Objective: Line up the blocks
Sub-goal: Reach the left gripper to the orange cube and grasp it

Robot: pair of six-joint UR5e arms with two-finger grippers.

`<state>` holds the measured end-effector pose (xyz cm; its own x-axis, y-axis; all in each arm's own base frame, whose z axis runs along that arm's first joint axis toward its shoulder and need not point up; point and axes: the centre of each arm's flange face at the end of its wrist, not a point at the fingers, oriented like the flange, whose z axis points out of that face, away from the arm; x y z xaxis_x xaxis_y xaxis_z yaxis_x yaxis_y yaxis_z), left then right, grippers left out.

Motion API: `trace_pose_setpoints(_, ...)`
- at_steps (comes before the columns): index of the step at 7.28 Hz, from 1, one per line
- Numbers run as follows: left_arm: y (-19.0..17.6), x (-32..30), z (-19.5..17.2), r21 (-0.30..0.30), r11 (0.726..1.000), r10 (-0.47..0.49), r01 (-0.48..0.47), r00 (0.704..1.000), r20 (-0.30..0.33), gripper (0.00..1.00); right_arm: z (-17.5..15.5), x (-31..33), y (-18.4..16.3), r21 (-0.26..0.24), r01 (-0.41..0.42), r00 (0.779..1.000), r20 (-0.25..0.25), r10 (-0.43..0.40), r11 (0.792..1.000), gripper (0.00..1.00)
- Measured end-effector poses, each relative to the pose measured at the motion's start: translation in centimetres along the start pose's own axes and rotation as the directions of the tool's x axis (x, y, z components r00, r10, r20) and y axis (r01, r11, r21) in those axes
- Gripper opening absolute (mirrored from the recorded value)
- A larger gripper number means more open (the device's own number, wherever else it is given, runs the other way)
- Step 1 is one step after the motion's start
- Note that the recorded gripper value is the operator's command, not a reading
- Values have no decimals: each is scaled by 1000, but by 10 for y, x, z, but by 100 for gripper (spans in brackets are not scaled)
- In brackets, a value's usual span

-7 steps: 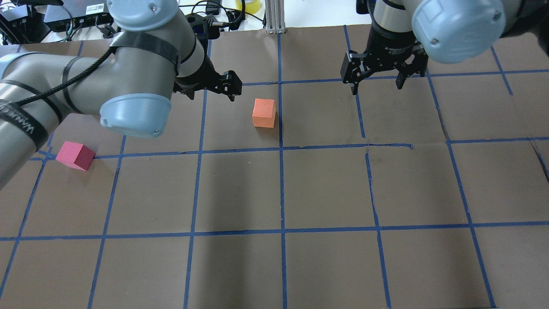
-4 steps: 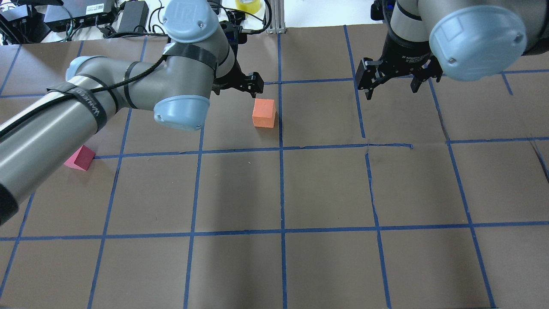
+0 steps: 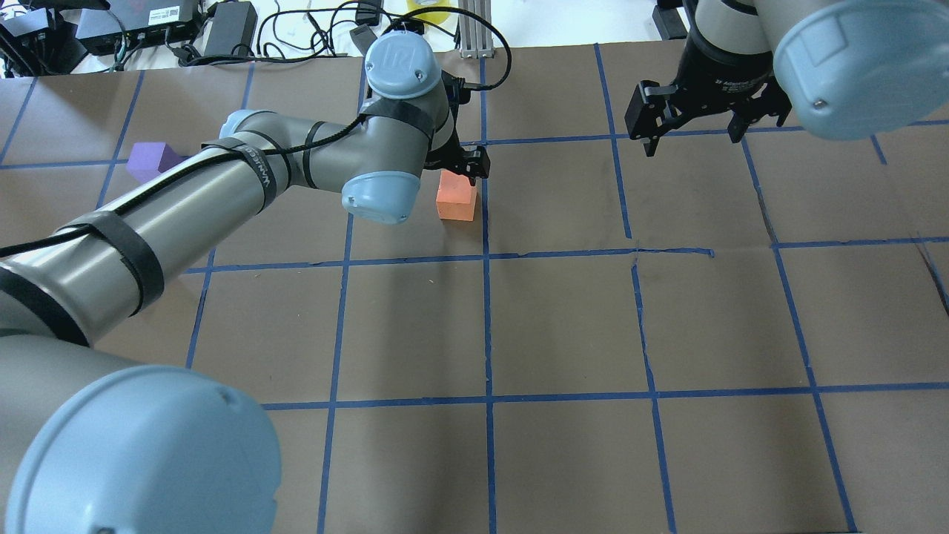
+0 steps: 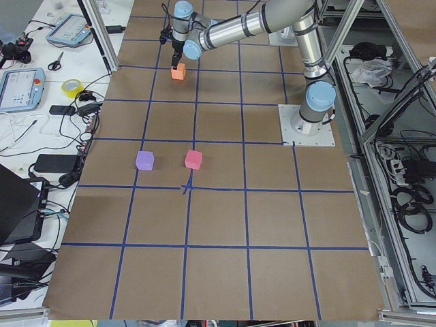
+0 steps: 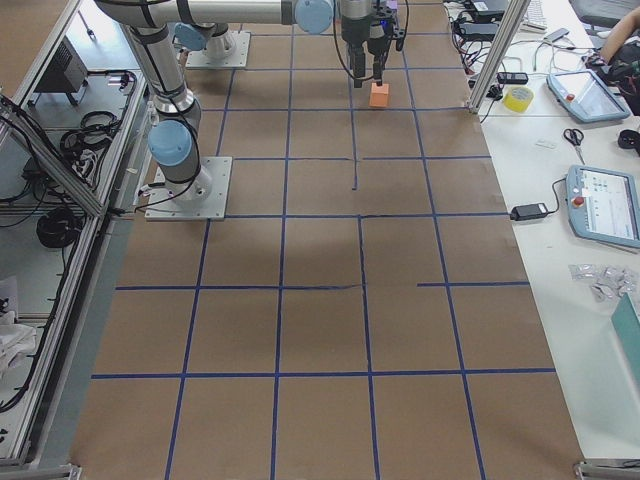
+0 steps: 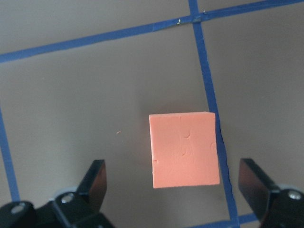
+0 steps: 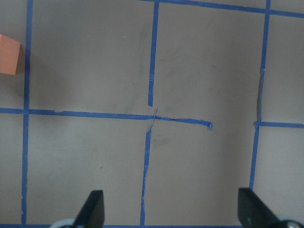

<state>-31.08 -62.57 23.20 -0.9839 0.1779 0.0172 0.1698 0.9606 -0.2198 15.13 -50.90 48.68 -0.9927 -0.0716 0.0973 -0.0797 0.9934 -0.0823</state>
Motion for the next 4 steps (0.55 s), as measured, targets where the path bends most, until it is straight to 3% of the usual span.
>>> trace_pose_setpoints(1, -1, 1, 19, 7, 1000, -4, 4, 1000, -2, 100, -4, 0, 4, -5, 0, 1000, 3, 0, 1000, 100)
trace_pose_setpoints(2, 1, 4, 35, 2, 1000, -17, 17, 1000, -3, 7, -7, 1, 8, -10, 2, 1000, 5, -2, 1000, 100)
trace_pose_setpoints(3, 3, 6, 45, -6, 999, -39, 39, 999, -2, 0, -9, 0, 10, -10, 5, 1000, 8, -5, 1000, 100)
trace_pose_setpoints(4, 4, 8, 50, -12, 998, -59, 59, 998, -1, 0, -10, -1, 11, -8, 7, 1000, 24, -6, 1000, 100)
